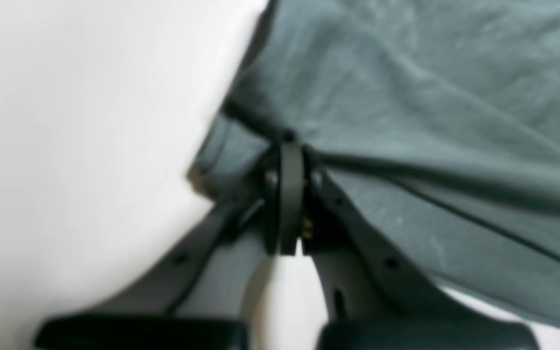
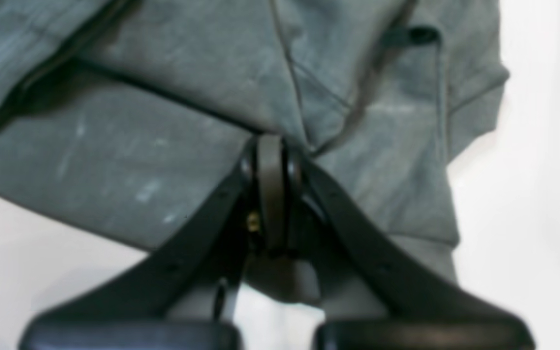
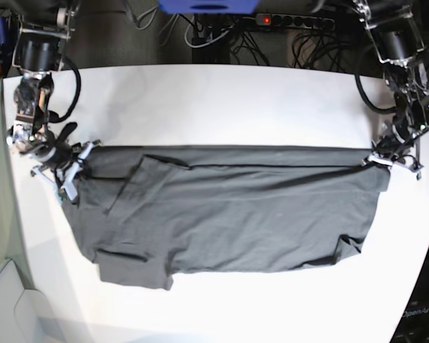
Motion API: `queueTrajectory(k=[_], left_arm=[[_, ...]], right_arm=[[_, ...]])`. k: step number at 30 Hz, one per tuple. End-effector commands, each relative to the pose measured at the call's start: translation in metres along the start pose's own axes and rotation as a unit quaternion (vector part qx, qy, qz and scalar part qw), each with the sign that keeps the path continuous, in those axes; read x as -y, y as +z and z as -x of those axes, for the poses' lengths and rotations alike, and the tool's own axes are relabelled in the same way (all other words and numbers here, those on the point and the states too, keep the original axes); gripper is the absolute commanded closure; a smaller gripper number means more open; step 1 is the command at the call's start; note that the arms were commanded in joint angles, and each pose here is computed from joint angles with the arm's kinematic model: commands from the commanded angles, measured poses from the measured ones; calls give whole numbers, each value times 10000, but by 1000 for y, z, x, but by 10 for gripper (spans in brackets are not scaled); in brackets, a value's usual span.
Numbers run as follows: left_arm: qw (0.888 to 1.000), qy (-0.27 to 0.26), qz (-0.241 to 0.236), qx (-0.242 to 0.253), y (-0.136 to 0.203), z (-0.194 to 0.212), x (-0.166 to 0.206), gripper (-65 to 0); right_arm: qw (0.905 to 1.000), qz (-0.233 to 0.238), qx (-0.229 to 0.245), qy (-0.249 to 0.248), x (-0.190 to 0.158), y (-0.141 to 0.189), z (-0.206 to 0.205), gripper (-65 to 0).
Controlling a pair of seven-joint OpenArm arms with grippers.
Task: Layout the t-shirt on the table in an organized manner, then fold the t-shirt properly
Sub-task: 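Pull the shirt edge with both grippers to straighten the fold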
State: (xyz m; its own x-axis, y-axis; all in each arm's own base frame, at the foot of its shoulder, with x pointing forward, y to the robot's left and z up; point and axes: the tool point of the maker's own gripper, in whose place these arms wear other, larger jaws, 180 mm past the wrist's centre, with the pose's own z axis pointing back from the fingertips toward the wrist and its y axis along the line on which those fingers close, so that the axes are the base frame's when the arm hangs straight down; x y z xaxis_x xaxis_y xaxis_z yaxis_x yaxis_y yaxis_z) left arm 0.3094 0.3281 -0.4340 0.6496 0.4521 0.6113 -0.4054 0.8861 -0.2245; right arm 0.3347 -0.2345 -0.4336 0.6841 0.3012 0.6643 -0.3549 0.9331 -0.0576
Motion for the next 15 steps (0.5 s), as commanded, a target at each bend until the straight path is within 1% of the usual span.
queueTrajectory(k=[1, 4, 10, 15], left_arm=[[9985, -132, -314, -426, 5, 16, -16, -3], [9982, -262, -311, -450, 14, 18, -15, -3], [9963, -440, -347, -654, 28, 31, -18, -3], [9965, -423, -481, -536, 44, 33, -32, -3]], right_arm=[[9975, 131, -660, 219, 6, 7, 30, 0], [9965, 148, -732, 366, -1, 19, 44, 0], [9943, 115, -849, 642, -22, 44, 70, 0], [9925, 102, -873, 849, -35, 63, 79, 0]])
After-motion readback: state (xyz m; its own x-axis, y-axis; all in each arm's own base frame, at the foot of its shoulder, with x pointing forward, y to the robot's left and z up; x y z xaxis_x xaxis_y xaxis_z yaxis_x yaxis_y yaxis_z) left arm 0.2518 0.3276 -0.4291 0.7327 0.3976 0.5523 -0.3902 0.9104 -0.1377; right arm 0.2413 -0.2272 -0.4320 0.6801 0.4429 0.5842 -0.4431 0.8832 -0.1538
